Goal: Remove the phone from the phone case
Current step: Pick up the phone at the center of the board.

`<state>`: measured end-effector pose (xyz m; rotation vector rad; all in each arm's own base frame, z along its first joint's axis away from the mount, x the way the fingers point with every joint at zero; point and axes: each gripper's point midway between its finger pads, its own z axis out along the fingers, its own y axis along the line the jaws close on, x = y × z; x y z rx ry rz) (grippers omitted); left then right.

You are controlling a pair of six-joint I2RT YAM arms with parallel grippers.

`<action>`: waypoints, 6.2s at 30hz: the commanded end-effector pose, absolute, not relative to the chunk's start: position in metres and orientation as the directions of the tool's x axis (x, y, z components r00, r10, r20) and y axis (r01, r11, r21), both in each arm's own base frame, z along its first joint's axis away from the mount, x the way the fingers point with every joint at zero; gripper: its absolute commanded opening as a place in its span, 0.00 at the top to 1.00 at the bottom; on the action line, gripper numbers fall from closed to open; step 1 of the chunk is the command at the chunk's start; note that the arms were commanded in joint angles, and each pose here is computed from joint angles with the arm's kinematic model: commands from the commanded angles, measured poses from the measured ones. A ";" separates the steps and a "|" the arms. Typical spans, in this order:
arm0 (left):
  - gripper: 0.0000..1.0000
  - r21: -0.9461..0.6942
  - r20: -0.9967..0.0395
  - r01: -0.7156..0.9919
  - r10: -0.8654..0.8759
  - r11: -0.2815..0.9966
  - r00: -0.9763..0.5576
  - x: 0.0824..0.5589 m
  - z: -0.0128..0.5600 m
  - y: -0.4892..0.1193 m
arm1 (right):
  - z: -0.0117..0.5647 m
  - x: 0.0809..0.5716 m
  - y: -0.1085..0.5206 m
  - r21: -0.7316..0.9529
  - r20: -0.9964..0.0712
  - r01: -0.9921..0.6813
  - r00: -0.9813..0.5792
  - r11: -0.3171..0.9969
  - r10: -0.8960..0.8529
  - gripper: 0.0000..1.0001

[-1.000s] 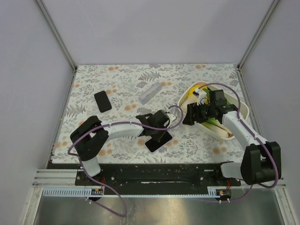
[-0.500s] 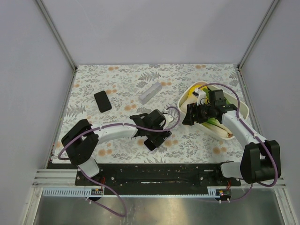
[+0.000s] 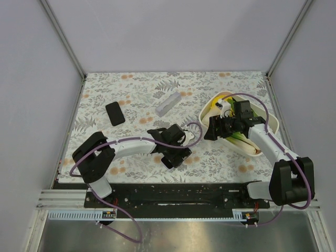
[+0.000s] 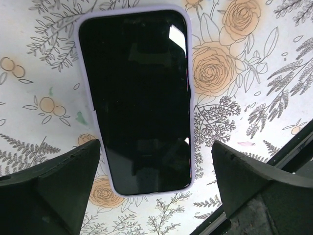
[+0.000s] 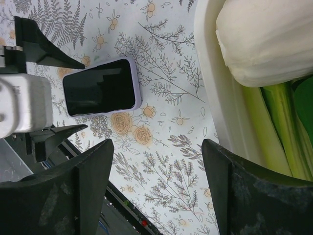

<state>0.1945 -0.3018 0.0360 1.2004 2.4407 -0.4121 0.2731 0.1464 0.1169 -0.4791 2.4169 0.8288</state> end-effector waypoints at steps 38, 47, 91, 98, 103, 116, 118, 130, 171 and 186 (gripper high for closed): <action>0.14 0.005 -0.338 0.752 0.709 0.659 -0.619 0.199 -0.029 -0.288 | 0.129 0.280 0.144 0.440 -0.635 -0.516 -0.758 0.735 -0.152 0.19; 0.50 -0.004 -0.355 0.775 0.724 0.632 -0.592 0.199 -0.022 -0.291 | 0.125 0.282 0.142 0.467 -0.613 -0.492 -0.779 0.735 -0.133 0.19; 1.00 -0.039 -0.668 0.856 0.624 0.515 -0.406 0.219 0.106 -0.342 | 0.083 0.269 0.245 0.752 -0.360 -0.428 -0.904 0.501 -0.231 0.21; 1.00 -0.036 -0.678 0.854 0.616 0.519 -0.402 0.221 0.112 -0.344 | 0.071 0.253 0.259 0.778 -0.319 -0.420 -0.905 0.467 -0.282 0.24; 1.00 -0.025 -0.687 0.850 0.609 0.526 -0.397 0.224 0.116 -0.344 | 0.071 0.248 0.264 0.807 -0.300 -0.406 -0.908 0.430 -0.293 0.32; 1.00 -0.020 -0.691 0.842 0.602 0.539 -0.401 0.227 0.113 -0.345 | 0.089 0.241 0.271 0.841 -0.326 -0.422 -0.894 0.339 -0.307 0.97; 1.00 -0.017 -0.691 0.842 0.602 0.540 -0.400 0.228 0.113 -0.344 | 0.091 0.241 0.271 0.840 -0.328 -0.425 -0.893 0.337 -0.307 1.00; 0.22 -0.066 -0.706 0.858 0.584 0.510 -0.401 0.224 0.124 -0.342 | 0.115 0.251 0.257 0.782 -0.424 -0.508 -0.858 0.360 -0.289 1.00; 0.15 -0.286 -0.913 0.958 0.297 0.027 -0.281 0.214 0.280 -0.316 | 0.286 0.208 0.259 0.197 -0.822 -0.980 -0.186 0.038 -0.538 1.00; 0.41 -0.358 -0.894 0.933 0.306 -0.047 -0.328 0.207 0.260 -0.329 | 0.302 0.213 0.264 0.180 -0.849 -0.982 -0.186 0.061 -0.495 1.00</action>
